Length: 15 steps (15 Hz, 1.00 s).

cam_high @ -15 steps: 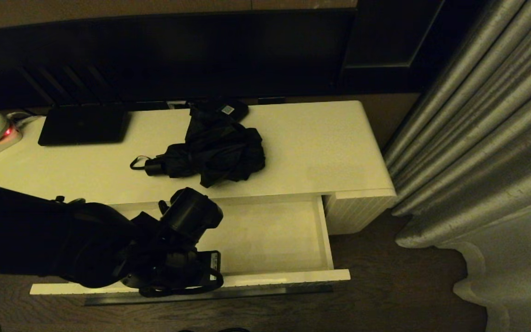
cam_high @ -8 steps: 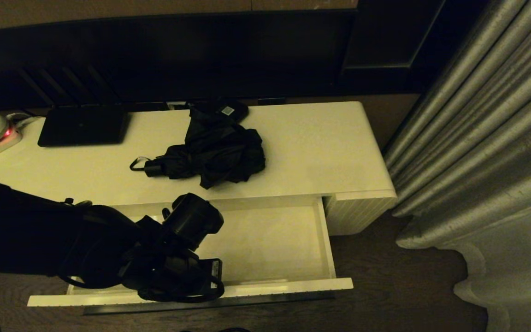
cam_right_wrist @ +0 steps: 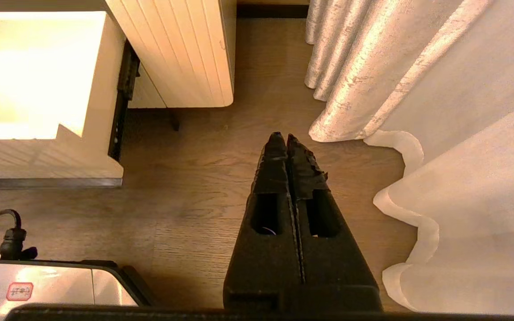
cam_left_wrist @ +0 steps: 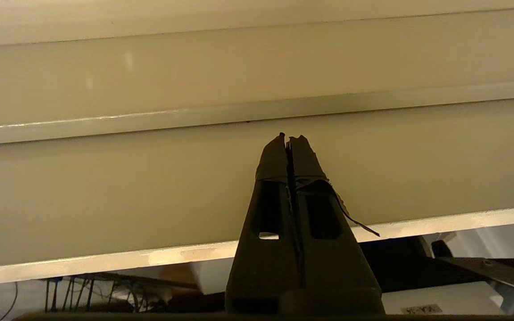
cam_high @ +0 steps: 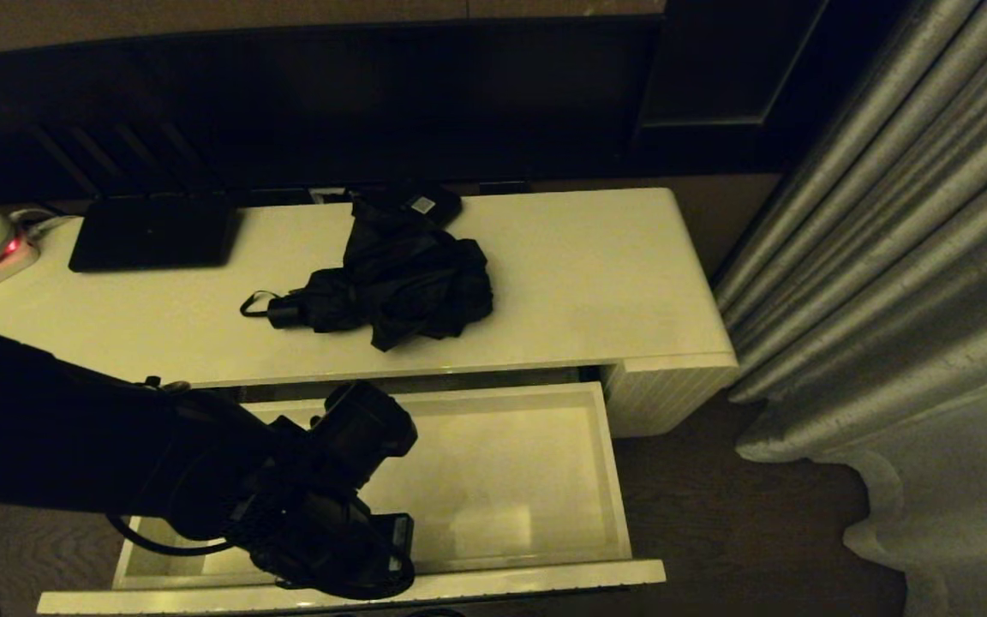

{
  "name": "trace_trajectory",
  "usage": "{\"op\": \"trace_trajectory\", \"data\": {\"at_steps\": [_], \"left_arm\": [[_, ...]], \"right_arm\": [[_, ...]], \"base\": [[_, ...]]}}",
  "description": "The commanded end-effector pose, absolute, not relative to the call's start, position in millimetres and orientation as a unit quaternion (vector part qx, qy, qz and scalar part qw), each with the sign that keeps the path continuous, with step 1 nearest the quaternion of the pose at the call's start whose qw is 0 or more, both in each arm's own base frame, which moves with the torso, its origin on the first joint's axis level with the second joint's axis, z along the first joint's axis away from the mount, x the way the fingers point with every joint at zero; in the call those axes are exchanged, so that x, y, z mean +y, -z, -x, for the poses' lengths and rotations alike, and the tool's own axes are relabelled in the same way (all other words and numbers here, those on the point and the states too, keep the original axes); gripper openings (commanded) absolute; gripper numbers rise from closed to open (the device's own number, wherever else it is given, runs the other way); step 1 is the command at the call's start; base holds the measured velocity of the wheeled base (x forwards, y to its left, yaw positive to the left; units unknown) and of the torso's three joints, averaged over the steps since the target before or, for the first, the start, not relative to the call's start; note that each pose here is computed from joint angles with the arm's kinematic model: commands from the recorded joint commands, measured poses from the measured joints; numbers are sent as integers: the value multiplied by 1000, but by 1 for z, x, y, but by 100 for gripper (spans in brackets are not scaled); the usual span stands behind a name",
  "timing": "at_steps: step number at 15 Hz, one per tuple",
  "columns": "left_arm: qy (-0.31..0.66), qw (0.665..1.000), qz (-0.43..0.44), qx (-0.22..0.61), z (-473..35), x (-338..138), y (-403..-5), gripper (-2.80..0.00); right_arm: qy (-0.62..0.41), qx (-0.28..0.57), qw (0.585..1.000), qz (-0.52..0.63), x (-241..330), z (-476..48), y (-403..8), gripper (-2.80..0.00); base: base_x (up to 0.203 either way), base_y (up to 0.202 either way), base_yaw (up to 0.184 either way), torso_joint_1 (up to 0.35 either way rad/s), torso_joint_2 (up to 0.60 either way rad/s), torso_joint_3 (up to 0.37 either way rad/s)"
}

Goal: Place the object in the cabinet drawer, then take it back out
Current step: Open the drawer, then put the umbrella in the drawer

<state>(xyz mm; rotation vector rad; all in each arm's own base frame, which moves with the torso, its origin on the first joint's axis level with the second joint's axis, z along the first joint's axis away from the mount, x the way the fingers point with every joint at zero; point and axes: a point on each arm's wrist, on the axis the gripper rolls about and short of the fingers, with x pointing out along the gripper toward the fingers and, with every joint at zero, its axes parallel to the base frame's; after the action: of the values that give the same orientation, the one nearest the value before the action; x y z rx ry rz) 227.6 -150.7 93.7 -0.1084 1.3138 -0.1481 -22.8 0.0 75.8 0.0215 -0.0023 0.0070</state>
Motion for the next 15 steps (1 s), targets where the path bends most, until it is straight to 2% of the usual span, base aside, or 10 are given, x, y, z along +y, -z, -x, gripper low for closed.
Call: {"op": "trace_trajectory", "data": {"at_steps": [1,3,7,9,15], "left_arm": [[67,784,51,615,-228,-150,-94,-280],[70,780,53,619,-227,-150,-95,-280],[65,799,73,594,-230,-151,-105,-280],[70,833,94,540,-227,-148,-130,-280],[94,906,135,389,-188,-120,-214,-280]], "right_arm": [[-4,-1,1000,-11,0,23,-76,-280],[-4,-1,1000,-11,0,23,-75,-280],[-4,-1,1000,-11,0,23,-75,-280],[-4,-1,1000,-11,0,23,-75,-280],[-4,-1,1000,-11,0,23,-75,-280]], "base": [[0,0,0,0,0,0],[0,0,0,0,0,0],[0,0,0,0,0,0],[0,0,0,0,0,0],[0,0,0,0,0,0]]}}
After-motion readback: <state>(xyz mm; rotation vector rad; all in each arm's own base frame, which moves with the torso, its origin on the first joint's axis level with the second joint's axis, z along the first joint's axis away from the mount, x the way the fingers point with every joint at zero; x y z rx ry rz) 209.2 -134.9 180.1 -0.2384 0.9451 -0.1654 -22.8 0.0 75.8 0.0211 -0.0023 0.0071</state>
